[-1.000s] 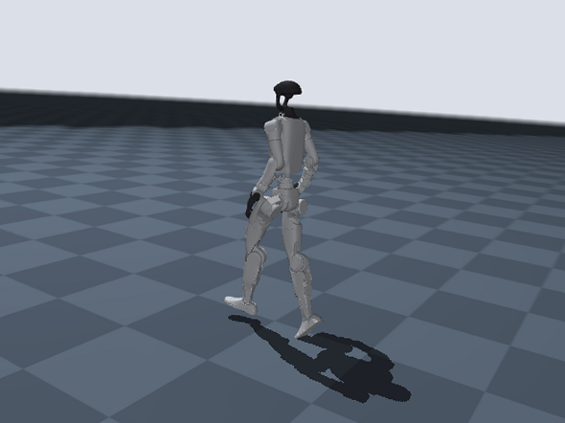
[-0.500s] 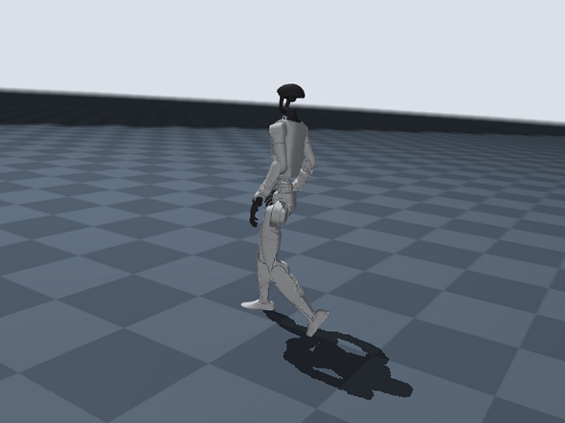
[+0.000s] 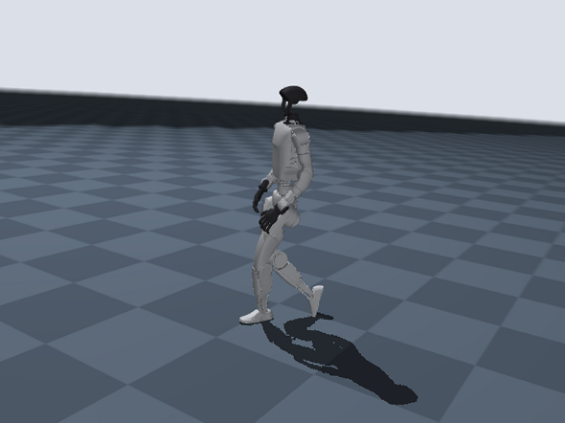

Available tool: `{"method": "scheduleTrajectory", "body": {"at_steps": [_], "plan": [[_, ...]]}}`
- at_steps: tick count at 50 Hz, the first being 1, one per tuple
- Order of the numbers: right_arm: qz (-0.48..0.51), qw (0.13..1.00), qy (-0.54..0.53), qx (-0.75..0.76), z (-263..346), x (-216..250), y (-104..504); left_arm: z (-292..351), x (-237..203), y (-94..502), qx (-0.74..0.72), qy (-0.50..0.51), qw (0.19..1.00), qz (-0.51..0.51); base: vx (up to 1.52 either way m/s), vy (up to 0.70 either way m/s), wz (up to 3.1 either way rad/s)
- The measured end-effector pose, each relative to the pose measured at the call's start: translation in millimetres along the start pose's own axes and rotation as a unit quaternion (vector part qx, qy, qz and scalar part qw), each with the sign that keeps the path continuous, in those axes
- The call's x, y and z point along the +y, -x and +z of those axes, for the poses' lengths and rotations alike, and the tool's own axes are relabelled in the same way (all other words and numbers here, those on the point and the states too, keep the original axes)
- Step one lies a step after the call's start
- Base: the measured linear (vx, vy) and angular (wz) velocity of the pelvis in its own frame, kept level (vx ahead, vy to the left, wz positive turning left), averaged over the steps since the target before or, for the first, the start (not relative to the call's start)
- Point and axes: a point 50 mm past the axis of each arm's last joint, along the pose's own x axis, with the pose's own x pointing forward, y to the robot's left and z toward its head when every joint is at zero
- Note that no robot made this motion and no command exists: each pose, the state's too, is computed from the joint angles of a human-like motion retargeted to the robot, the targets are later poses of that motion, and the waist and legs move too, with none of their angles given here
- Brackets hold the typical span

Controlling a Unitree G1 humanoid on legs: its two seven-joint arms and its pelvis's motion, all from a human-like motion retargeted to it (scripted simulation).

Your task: Walk run

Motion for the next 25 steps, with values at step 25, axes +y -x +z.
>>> {"method": "scheduleTrajectory", "body": {"at_steps": [25], "plan": [[-0.101,0.993,-0.053,-0.034,9.6,-14.8,-2.6,-4.1,-31.9,5.3,0.015,0.006,0.999,-0.048,0.84,0.02,2.11]]}}
